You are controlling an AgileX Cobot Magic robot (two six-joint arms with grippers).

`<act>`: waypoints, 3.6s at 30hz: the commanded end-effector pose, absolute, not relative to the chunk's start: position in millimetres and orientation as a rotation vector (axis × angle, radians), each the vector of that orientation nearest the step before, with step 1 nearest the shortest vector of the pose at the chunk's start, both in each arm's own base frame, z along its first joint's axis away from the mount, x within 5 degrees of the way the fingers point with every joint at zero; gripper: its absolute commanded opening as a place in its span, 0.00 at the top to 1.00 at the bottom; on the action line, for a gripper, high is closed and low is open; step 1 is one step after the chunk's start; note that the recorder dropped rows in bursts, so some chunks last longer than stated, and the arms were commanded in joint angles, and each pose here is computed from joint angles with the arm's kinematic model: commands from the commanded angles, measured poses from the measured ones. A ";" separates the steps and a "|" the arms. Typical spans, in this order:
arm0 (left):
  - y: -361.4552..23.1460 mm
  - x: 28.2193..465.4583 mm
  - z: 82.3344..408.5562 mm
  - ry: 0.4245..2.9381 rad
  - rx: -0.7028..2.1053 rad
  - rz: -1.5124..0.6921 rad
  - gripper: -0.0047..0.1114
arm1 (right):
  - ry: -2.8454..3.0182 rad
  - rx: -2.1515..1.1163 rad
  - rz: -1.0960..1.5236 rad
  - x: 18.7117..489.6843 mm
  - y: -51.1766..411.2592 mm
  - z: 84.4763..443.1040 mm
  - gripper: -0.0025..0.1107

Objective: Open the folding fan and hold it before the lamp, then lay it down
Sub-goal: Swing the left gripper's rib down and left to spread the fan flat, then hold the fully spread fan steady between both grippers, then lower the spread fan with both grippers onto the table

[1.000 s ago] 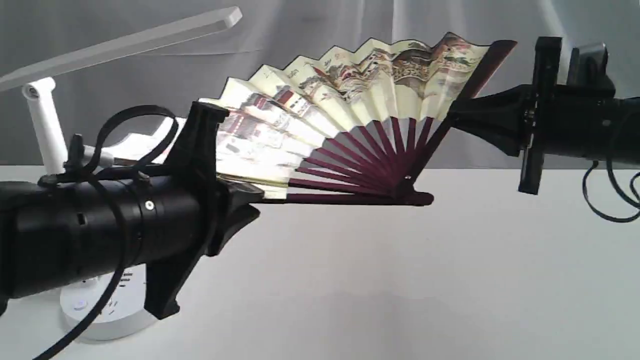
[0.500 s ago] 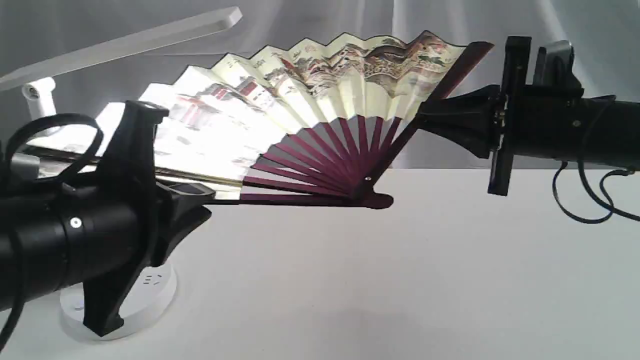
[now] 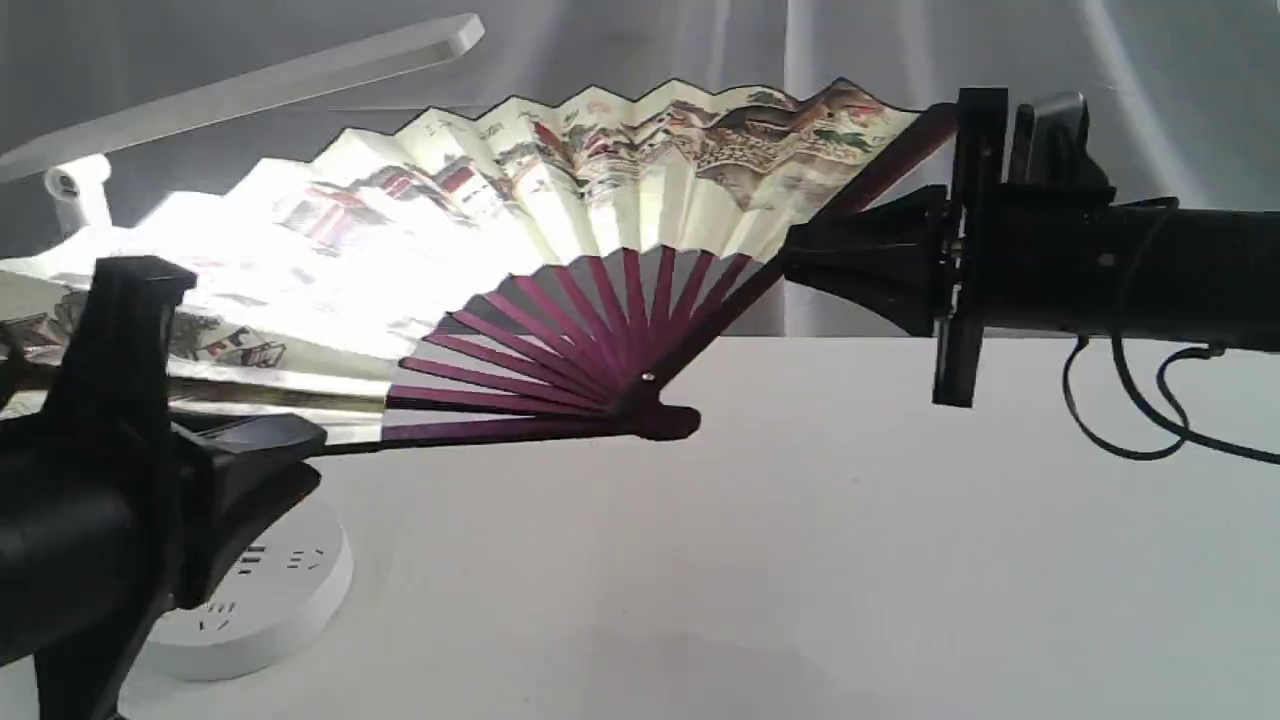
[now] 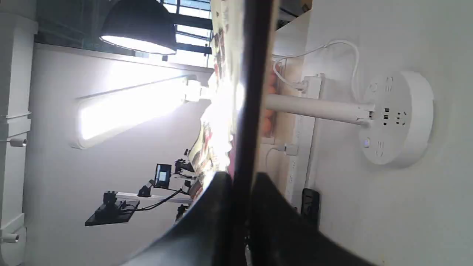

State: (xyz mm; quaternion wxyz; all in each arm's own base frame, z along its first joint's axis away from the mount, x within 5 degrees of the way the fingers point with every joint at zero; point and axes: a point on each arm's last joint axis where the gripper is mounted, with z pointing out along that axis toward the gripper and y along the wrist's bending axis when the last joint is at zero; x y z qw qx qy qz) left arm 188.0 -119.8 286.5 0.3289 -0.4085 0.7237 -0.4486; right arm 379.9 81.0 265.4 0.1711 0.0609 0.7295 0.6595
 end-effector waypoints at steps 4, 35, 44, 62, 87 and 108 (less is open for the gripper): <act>-107.6 186.6 283.6 1.847 -1.077 -1.066 0.96 | 2.001 0.240 1.814 386.0 82.9 273.7 0.98; -102.4 188.1 283.4 1.811 -1.107 -1.013 0.96 | 2.002 0.274 1.751 390.6 80.7 272.8 0.98; -102.5 188.1 283.4 1.811 -1.107 -1.014 0.96 | 2.003 0.277 1.746 390.9 80.6 272.6 0.98; -98.8 189.8 282.0 1.787 -1.130 -0.965 0.96 | 2.007 0.312 1.704 393.8 78.8 270.6 0.98; -106.0 188.1 282.2 1.834 -1.099 -1.042 0.96 | 2.007 0.307 1.742 392.2 79.4 271.1 0.98; -115.2 187.5 279.2 1.908 -1.035 -1.095 0.96 | 2.000 0.298 1.763 388.1 46.9 276.1 0.98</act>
